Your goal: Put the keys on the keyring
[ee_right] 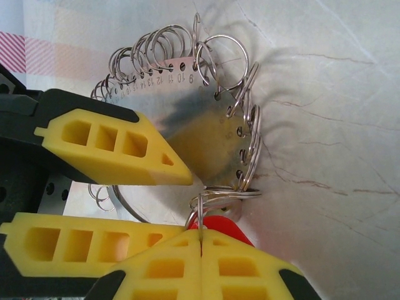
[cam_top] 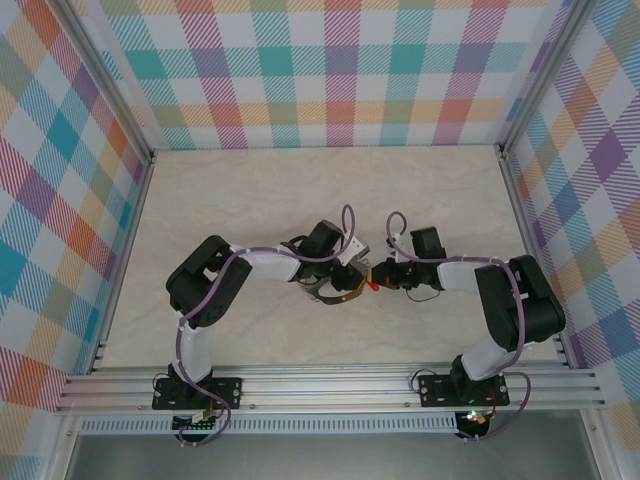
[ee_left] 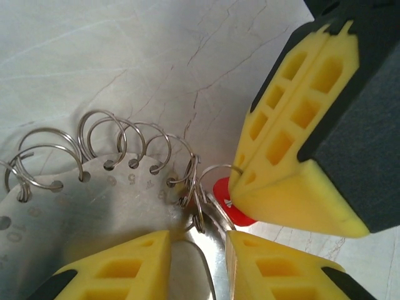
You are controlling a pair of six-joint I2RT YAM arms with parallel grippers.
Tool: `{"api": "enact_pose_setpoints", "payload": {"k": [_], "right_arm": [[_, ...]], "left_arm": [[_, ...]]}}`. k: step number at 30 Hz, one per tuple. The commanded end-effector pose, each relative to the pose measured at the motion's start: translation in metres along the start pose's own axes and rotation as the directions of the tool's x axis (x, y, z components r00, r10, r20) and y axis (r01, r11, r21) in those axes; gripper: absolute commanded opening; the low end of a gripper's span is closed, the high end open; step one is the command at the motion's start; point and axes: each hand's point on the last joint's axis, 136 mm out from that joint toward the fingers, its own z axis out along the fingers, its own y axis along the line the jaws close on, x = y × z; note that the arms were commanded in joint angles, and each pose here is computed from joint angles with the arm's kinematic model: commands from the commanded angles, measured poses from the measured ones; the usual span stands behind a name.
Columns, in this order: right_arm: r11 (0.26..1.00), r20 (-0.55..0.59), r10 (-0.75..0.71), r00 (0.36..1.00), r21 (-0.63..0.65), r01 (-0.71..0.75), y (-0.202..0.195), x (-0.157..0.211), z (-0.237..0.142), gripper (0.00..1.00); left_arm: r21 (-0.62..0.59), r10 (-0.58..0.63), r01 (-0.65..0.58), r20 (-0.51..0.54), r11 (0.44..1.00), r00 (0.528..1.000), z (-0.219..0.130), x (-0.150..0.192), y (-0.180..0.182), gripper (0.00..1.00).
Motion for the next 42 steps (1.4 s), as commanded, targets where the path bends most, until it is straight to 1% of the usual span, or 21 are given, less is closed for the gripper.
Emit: {"api": "enact_pose_setpoints", "payload": {"k": [1, 9, 15, 20, 23, 24, 26, 30, 33, 36, 42], "right_arm": [[1.000, 0.001, -0.001, 1.000, -0.010, 0.001, -0.002, 0.001, 0.000, 0.00], [1.000, 0.002, -0.001, 1.000, -0.012, 0.001, -0.002, 0.001, 0.000, 0.00], [1.000, 0.001, 0.002, 1.000, -0.015, -0.002, -0.002, 0.001, 0.001, 0.00], [1.000, -0.001, 0.003, 1.000, -0.015, -0.003, -0.003, 0.001, 0.002, 0.00], [1.000, -0.001, 0.005, 1.000, -0.015, -0.005, -0.003, 0.001, 0.002, 0.00], [1.000, 0.001, 0.004, 1.000, -0.015, -0.004, -0.003, 0.000, 0.002, 0.00], [1.000, 0.001, 0.004, 1.000, -0.015, -0.004, -0.003, 0.000, 0.002, 0.00], [1.000, 0.000, 0.006, 1.000, -0.017, -0.006, -0.003, 0.001, 0.002, 0.00], [1.000, 0.000, 0.006, 1.000, -0.019, -0.006, -0.003, 0.001, 0.002, 0.00], [1.000, -0.001, 0.007, 1.000, -0.020, -0.007, -0.003, 0.001, 0.003, 0.00], [1.000, -0.003, 0.012, 1.000, -0.024, -0.012, -0.004, 0.001, 0.004, 0.00]], "left_arm": [[0.043, 0.027, -0.028, 0.010, 0.999, 1.000, 0.005, -0.008, -0.013, 0.29], [0.044, 0.026, -0.026, 0.008, 0.999, 1.000, 0.012, -0.011, -0.013, 0.29], [0.034, 0.020, -0.020, 0.001, 0.999, 1.000, 0.016, -0.010, -0.009, 0.26], [0.022, 0.021, -0.021, -0.004, 1.000, 1.000, 0.019, -0.009, -0.006, 0.20], [0.025, 0.019, -0.019, -0.007, 0.999, 1.000, 0.020, -0.008, -0.005, 0.08], [0.027, 0.020, -0.020, -0.010, 0.999, 1.000, 0.021, -0.007, -0.006, 0.06], [0.028, 0.018, -0.018, -0.013, 0.999, 1.000, 0.021, -0.007, -0.005, 0.08], [0.021, 0.019, -0.019, -0.015, 1.000, 1.000, 0.022, -0.006, -0.004, 0.16], [0.018, 0.018, -0.018, -0.020, 1.000, 1.000, 0.023, -0.005, -0.003, 0.19], [0.011, 0.020, -0.020, -0.020, 1.000, 1.000, 0.024, -0.005, -0.002, 0.20], [0.006, 0.023, -0.023, -0.027, 1.000, 0.999, 0.028, -0.005, -0.001, 0.19]]}}
